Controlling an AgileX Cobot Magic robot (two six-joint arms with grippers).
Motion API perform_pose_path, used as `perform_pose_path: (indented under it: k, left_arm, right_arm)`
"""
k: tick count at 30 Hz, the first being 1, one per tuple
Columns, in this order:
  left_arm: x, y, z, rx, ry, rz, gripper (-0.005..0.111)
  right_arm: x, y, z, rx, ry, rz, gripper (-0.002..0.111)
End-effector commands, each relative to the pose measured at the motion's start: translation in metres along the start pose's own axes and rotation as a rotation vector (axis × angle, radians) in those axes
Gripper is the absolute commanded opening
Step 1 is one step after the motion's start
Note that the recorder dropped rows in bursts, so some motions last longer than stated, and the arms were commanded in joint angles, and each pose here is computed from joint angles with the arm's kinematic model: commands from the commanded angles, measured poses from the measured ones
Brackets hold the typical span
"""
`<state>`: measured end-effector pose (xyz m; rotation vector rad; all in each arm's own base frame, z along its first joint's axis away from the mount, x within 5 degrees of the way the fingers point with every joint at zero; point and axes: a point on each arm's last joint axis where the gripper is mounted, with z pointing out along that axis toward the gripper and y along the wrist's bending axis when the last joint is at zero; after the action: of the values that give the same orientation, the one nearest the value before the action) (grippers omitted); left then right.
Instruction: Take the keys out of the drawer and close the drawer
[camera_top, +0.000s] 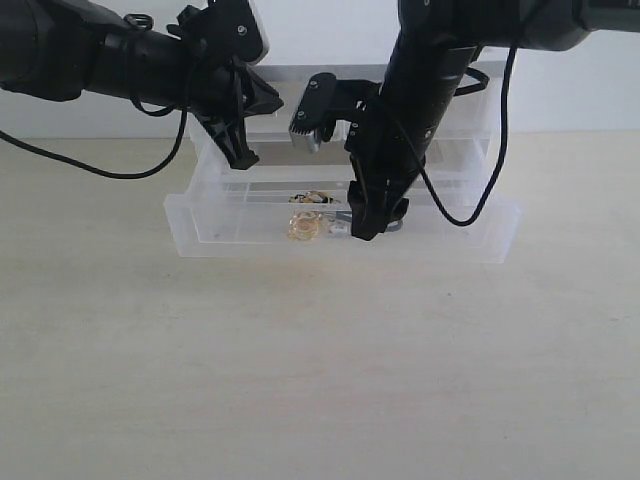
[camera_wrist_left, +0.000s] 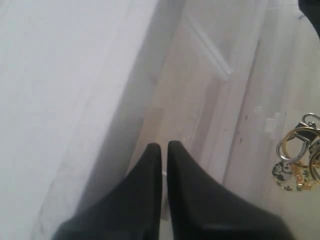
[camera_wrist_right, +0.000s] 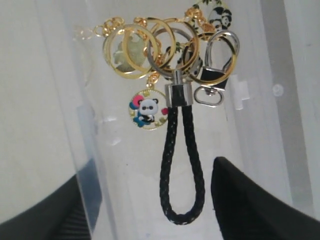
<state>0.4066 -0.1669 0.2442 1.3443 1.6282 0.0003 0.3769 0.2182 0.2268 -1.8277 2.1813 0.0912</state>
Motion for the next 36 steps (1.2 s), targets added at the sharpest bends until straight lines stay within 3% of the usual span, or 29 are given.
perform_pose_path:
  k: [1,6,16,36]
  left_arm:
    - [0.005,0.02,-0.005,-0.143,0.048,-0.026,0.004]
    - [0.005,0.02,-0.005,-0.143,0.048,-0.026,0.004]
    - [0.005,0.02,-0.005,-0.143,0.048,-0.026,0.004]
    - [0.005,0.02,-0.005,-0.143,0.048,-0.025,0.004]
  right_arm:
    - [0.001,-0.005,0.008,0.029,0.0,-0.008,0.043]
    - [0.005,-0.003,0.006,0.011,0.043,-0.024,0.0]
    - [0.005,0.004,-0.019,-0.006,0.046,-0.022,0.0]
    - [0.007,0.015,-0.019,-0.127,0.067,0.01,0.0]
